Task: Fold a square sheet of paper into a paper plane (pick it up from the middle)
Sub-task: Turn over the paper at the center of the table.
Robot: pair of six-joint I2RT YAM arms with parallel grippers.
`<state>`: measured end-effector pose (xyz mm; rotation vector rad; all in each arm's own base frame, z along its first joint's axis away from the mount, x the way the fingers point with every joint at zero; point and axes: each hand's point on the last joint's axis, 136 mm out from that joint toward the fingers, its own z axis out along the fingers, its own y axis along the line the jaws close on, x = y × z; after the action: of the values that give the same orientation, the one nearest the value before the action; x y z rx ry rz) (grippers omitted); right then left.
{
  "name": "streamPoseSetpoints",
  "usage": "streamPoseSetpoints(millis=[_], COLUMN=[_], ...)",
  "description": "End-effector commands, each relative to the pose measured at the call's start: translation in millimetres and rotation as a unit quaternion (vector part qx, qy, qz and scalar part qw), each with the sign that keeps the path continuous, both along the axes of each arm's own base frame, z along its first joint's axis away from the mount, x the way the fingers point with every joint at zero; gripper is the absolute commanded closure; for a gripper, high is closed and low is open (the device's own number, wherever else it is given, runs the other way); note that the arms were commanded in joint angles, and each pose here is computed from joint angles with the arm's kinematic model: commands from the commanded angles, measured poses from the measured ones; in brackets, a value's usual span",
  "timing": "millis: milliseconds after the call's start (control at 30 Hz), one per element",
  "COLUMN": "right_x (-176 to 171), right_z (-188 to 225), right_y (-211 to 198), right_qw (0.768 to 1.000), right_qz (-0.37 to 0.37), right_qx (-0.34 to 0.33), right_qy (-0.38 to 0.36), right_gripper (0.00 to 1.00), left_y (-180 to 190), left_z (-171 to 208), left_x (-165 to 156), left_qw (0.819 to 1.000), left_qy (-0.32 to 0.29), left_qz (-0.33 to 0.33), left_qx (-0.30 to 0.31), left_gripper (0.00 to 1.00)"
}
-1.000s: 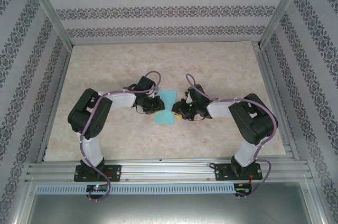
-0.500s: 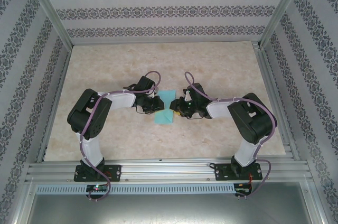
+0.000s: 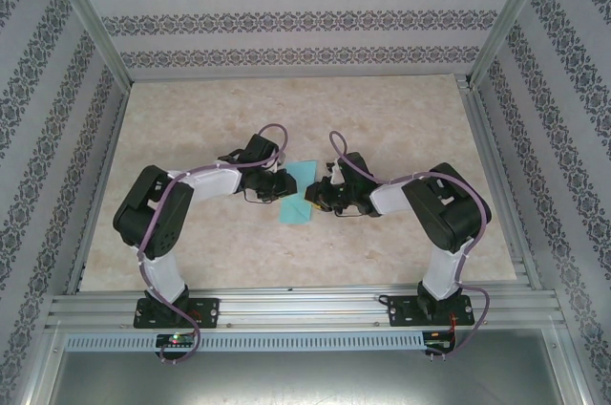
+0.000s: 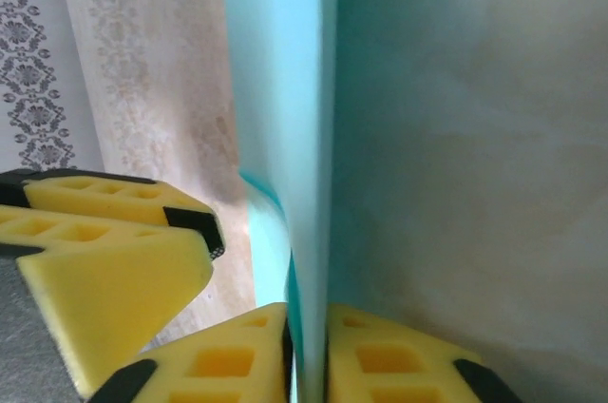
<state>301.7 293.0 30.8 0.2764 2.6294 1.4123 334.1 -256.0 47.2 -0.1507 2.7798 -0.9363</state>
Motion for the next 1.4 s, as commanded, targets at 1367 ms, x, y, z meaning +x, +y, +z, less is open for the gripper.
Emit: streamPoseSetpoints(millis=[1367], right_x=[-31], right_z=[63], right_y=[71], right_qw=[0.897], right_qz=[0.155], right_qx=[-0.399], right_qy=[-0.107], right_gripper=[0.55], left_y=[226], left_z=[126], left_x=[-78], left_qw=[0.892], left_qy=[-0.253], left_qz=[0.313], left_qx=[0.205], left_gripper=[0.42])
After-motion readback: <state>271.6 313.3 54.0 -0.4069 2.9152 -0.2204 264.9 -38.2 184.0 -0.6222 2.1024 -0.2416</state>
